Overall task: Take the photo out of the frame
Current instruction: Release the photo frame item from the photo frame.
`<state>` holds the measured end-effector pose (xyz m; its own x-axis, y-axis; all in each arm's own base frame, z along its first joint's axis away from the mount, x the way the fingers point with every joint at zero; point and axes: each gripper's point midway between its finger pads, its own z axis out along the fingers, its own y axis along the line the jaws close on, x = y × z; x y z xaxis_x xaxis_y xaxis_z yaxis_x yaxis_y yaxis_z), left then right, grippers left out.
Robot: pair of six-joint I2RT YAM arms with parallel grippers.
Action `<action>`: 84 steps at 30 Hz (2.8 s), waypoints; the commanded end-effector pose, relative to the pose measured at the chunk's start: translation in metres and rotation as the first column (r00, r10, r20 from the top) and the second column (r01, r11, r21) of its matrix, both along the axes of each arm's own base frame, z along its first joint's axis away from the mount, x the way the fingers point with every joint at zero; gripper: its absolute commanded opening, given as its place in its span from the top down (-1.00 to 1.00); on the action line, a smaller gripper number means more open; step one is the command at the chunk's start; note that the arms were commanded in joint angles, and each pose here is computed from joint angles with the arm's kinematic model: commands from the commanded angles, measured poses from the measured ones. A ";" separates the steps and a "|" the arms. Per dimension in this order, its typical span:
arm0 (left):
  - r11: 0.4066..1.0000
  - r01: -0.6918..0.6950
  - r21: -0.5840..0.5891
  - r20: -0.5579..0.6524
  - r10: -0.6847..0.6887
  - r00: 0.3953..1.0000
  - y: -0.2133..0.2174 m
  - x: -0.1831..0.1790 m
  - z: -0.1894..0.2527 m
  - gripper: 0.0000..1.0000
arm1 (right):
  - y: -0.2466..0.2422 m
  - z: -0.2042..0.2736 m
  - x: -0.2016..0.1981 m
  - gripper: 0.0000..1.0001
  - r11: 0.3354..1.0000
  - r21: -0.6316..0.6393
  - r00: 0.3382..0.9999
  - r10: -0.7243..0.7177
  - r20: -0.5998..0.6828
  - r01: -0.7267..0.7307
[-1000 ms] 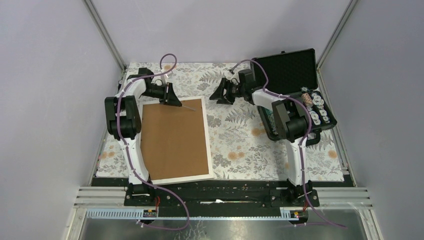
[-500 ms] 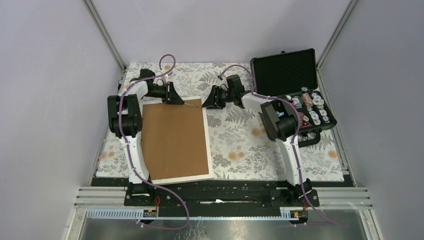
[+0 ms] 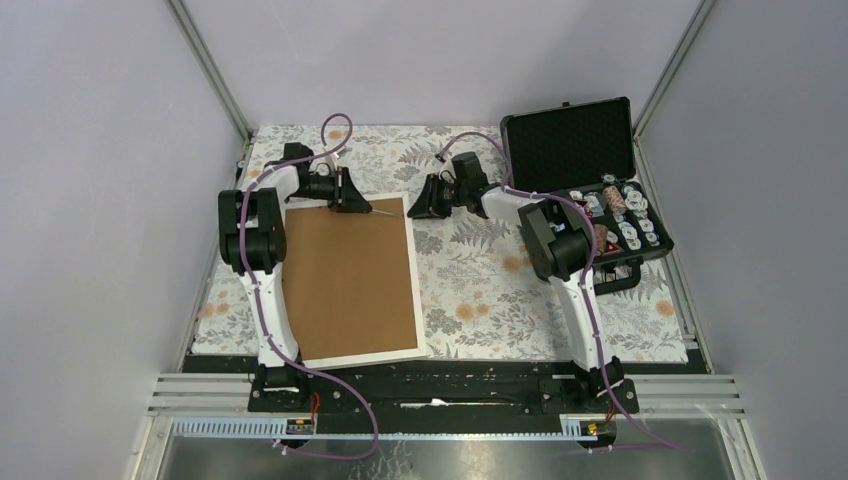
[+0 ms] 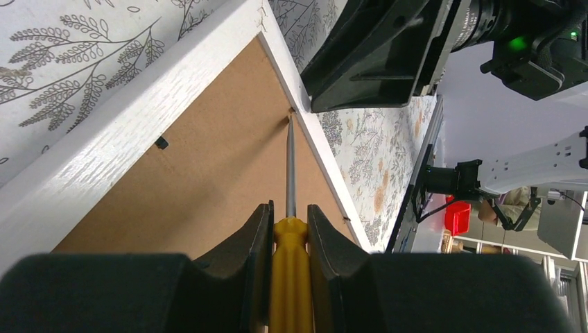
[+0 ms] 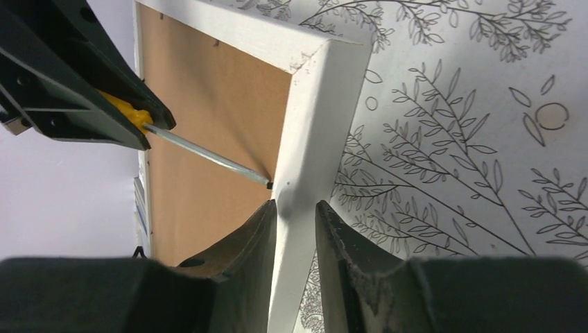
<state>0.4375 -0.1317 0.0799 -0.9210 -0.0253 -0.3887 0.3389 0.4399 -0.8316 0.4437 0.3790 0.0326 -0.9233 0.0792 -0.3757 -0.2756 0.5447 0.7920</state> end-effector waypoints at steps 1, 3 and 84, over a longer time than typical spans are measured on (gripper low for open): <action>1.000 0.009 -0.020 0.003 -0.009 1.000 -0.009 -0.001 -0.003 1.00 | 0.009 -0.001 0.007 0.34 1.000 -0.004 0.998 0.006 0.057 -0.006; 1.000 -0.002 -0.025 -0.010 0.001 1.000 -0.011 0.000 -0.005 1.00 | 0.011 -0.002 0.005 0.35 1.000 -0.007 0.998 0.009 0.056 -0.009; 0.992 0.128 -0.002 0.170 -0.126 0.977 -0.200 -0.070 0.084 1.00 | 0.036 -0.027 -0.020 0.84 0.996 -0.064 0.998 0.058 0.020 -0.057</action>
